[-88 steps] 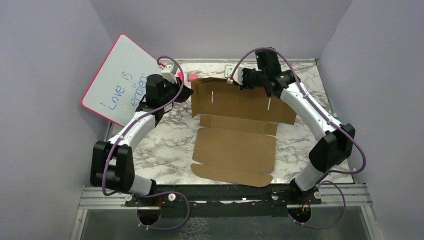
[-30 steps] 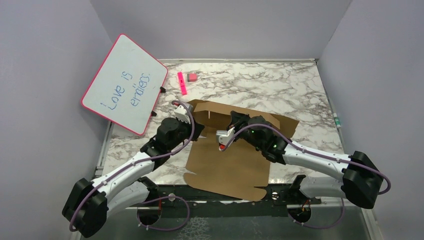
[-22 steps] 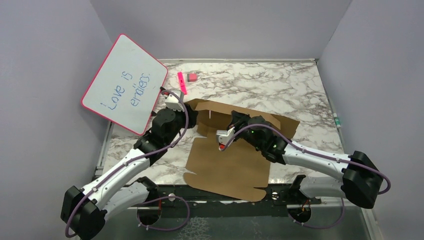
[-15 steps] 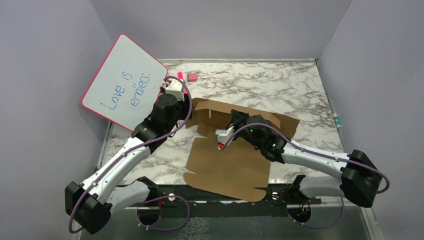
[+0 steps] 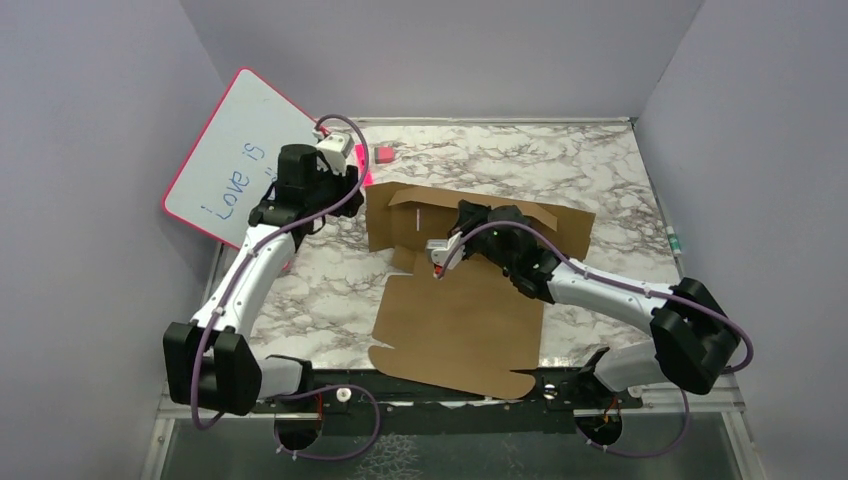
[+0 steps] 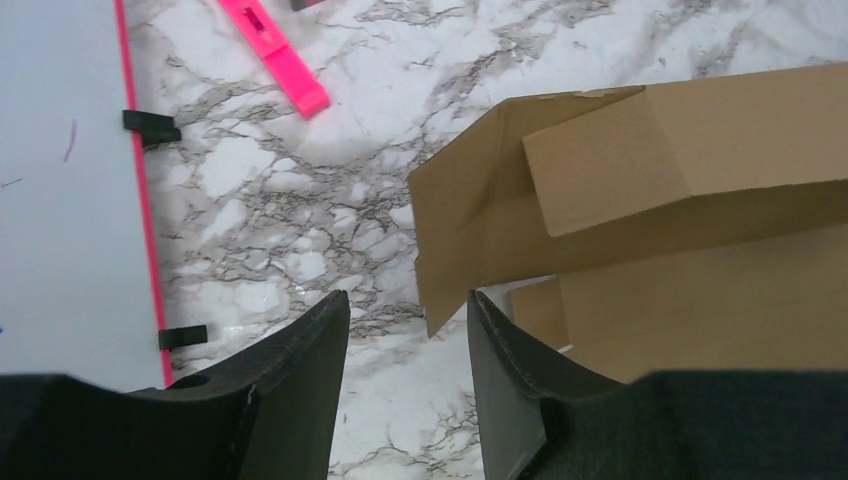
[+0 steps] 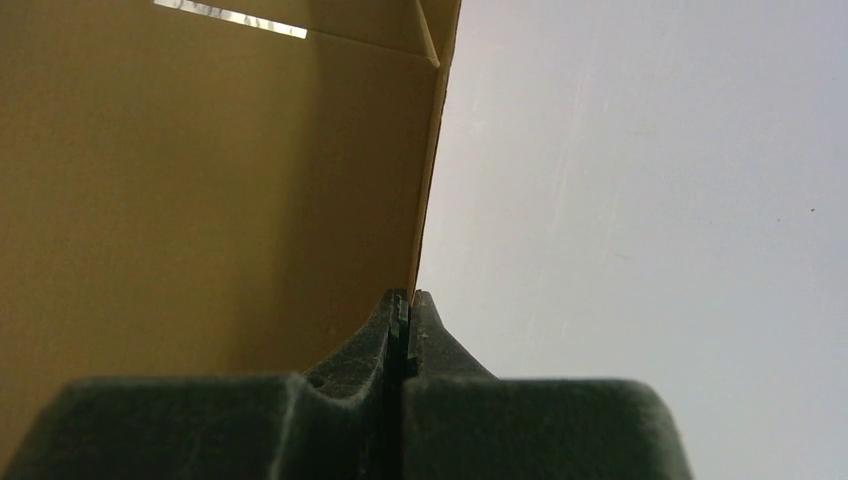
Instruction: Fold the paper box
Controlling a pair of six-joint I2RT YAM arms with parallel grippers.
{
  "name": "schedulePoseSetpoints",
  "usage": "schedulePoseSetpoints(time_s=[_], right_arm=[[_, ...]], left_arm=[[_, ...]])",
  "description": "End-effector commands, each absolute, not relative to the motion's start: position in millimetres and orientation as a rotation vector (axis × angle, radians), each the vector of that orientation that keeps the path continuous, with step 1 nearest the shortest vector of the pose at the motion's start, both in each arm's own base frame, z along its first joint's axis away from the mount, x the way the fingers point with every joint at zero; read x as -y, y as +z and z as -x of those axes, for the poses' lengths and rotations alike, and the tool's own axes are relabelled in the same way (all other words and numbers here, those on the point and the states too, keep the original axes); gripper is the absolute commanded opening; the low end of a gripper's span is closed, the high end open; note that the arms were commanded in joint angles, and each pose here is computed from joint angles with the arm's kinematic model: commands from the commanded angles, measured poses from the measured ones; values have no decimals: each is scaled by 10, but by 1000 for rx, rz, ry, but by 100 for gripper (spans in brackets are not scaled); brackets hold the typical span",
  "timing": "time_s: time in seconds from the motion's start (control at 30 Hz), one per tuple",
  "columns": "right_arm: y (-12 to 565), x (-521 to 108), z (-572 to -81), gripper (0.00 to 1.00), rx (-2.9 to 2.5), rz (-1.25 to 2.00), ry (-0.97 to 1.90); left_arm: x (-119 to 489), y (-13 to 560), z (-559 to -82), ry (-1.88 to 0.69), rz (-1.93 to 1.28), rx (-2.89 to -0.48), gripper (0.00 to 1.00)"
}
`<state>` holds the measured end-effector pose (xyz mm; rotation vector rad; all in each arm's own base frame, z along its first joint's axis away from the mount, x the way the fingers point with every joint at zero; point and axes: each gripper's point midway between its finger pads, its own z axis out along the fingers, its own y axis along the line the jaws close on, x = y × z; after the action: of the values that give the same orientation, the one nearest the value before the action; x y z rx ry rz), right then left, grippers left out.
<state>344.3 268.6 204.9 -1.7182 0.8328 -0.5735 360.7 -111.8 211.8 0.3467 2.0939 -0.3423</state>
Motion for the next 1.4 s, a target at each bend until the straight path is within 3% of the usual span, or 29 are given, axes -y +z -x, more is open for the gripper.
schedulePoseSetpoints(time_s=[0.0, 0.23, 0.47, 0.87, 1.0, 1.37], right_arm=[[2284, -2911, -3569, 1, -692, 1703, -589], [2455, -3039, -3702, 1, -615, 1693, -602], [2330, -2990, -3596, 1, -622, 1703, -568], [2198, -2953, -3507, 1, -655, 1706, -509], [2171, -2949, -3492, 1, -660, 1707, -500], [2198, -2960, -3505, 1, -661, 1680, -499]], left_arm=[[1309, 2472, -3711, -518, -461, -1998, 48], [1189, 2451, -3939, -504, -447, -2019, 47], [1126, 2273, -3859, -487, -490, -2035, 46], [1238, 2030, -3939, -645, -533, -2079, 45], [1288, 1986, -3933, -694, -543, -2086, 38], [1305, 1978, -3799, -719, -533, -2092, 8]])
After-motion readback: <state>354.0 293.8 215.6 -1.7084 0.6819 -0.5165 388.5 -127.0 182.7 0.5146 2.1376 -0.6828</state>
